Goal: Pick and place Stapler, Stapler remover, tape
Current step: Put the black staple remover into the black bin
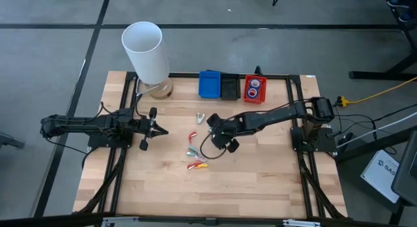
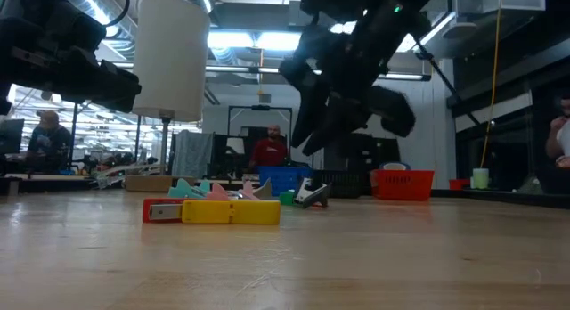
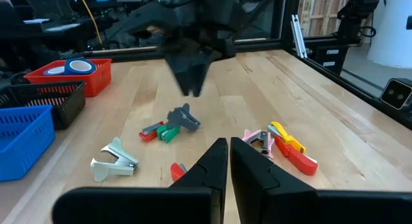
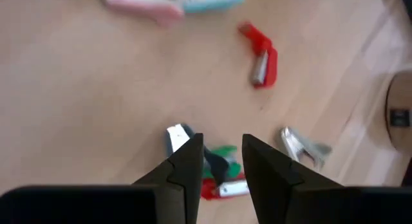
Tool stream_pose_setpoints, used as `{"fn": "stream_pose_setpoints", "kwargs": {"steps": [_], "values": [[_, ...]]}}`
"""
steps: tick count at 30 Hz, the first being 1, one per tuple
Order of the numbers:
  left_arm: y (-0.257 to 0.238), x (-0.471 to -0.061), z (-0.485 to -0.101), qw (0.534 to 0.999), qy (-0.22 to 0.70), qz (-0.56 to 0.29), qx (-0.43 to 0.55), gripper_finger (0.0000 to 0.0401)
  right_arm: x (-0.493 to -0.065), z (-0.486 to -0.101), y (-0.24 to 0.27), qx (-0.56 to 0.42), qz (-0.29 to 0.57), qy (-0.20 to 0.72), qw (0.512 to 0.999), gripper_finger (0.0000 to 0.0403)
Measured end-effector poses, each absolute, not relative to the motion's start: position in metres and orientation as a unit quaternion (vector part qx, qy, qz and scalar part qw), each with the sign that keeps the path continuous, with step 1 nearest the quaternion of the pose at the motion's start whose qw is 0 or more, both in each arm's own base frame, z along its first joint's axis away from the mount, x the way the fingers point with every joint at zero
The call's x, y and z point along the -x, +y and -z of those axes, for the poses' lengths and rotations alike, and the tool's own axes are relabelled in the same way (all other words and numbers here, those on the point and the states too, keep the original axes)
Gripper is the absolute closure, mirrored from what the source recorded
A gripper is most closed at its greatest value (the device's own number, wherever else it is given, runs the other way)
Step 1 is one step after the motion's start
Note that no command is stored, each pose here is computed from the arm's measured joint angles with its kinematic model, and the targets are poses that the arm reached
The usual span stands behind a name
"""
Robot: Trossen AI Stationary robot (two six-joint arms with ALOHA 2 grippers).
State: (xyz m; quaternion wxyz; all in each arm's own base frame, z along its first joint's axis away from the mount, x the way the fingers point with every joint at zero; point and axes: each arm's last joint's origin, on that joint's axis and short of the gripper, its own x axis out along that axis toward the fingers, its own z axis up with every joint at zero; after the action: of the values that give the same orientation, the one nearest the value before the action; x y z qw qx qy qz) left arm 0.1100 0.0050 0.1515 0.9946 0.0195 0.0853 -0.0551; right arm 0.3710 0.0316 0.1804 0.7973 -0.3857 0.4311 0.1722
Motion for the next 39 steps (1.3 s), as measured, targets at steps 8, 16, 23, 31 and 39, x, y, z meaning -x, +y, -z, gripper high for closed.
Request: {"fn": "stream_pose_setpoints", "kwargs": {"steps": [8,16,23,31,39], "values": [[0.005,-0.11,-0.152,0.995,0.085,0.055,-0.02,0.0386,-0.378,-0.167,0.016,0.374,-0.164,0.438,0.801,0.0294],[0.005,-0.11,-0.151,0.995,0.085,0.055,-0.02,0.0386,-0.378,-0.164,0.005,0.355,-0.176,0.438,0.807,0.0294],[0.005,-0.11,-0.151,0.995,0.085,0.055,-0.02,0.0385,-0.378,-0.158,0.001,0.359,-0.201,0.439,0.799,0.0294],[0.005,-0.11,-0.152,0.995,0.085,0.055,-0.02,0.0386,-0.382,-0.146,-0.002,0.366,-0.205,0.442,0.793,0.0313],[0.005,-0.11,-0.152,0.995,0.085,0.055,-0.02,0.0386,-0.382,-0.149,-0.006,0.35,-0.194,0.443,0.802,0.0392]]}}
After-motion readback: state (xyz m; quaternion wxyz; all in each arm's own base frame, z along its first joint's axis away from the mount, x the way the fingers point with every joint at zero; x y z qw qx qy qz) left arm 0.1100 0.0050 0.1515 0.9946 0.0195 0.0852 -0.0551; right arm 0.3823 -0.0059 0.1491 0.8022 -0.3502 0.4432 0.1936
